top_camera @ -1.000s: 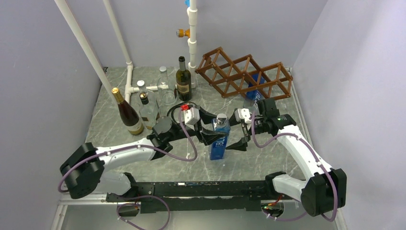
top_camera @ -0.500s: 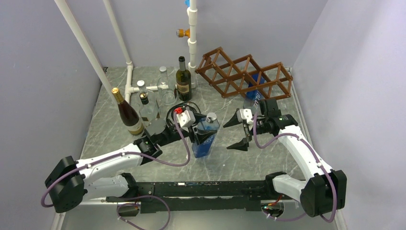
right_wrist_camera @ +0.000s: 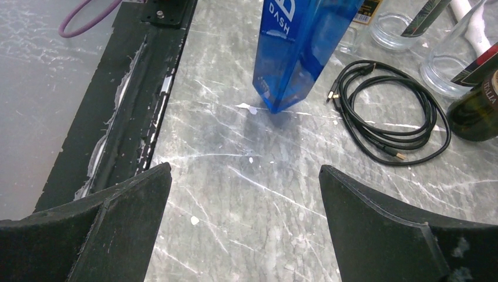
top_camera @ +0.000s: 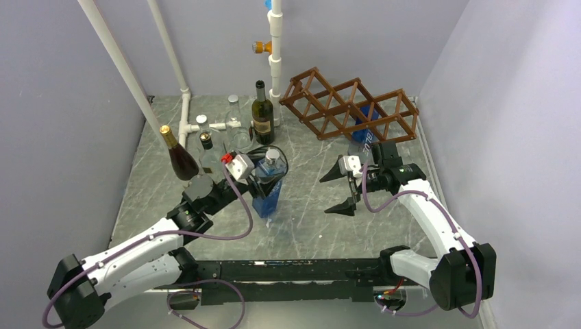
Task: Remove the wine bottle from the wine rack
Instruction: Place the wine bottle at the center of the board.
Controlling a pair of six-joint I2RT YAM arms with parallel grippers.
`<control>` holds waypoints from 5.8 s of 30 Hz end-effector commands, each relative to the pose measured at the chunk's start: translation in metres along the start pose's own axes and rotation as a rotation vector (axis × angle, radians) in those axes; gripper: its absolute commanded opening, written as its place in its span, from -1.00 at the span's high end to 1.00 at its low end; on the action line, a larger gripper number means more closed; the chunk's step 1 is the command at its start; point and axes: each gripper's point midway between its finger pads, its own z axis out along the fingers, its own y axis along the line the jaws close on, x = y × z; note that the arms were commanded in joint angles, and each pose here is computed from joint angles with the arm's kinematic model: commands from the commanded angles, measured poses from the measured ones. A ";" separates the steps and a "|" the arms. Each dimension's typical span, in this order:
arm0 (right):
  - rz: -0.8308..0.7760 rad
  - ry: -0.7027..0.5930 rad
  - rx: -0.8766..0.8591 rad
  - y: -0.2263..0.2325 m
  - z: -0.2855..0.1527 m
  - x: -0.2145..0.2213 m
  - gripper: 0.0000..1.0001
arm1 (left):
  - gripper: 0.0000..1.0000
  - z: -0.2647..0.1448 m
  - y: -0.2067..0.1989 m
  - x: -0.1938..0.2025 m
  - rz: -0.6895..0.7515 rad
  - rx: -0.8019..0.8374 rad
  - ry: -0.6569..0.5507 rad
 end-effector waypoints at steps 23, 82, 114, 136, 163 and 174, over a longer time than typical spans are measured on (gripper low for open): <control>-0.038 -0.006 0.012 -0.006 -0.001 0.004 -0.99 | 1.00 -0.083 0.096 -0.056 0.183 -0.497 -0.114; -0.024 -0.003 0.026 -0.009 -0.003 0.008 -0.99 | -0.99 -0.204 0.163 -0.059 -0.054 -1.104 -0.146; -0.028 0.012 0.107 -0.020 -0.021 0.007 -0.99 | -0.99 -0.122 0.066 -0.110 -0.200 -0.434 0.040; 0.053 -0.054 0.195 -0.035 -0.041 -0.002 -0.99 | -0.99 -0.044 0.014 -0.068 -0.563 -0.034 0.109; 0.526 0.153 0.630 -0.071 -0.092 0.034 -0.99 | -0.99 0.040 0.022 0.021 -0.113 0.093 0.452; 0.806 0.060 1.033 -0.102 -0.127 0.069 -1.00 | -0.99 0.026 0.039 0.040 -0.089 0.003 0.464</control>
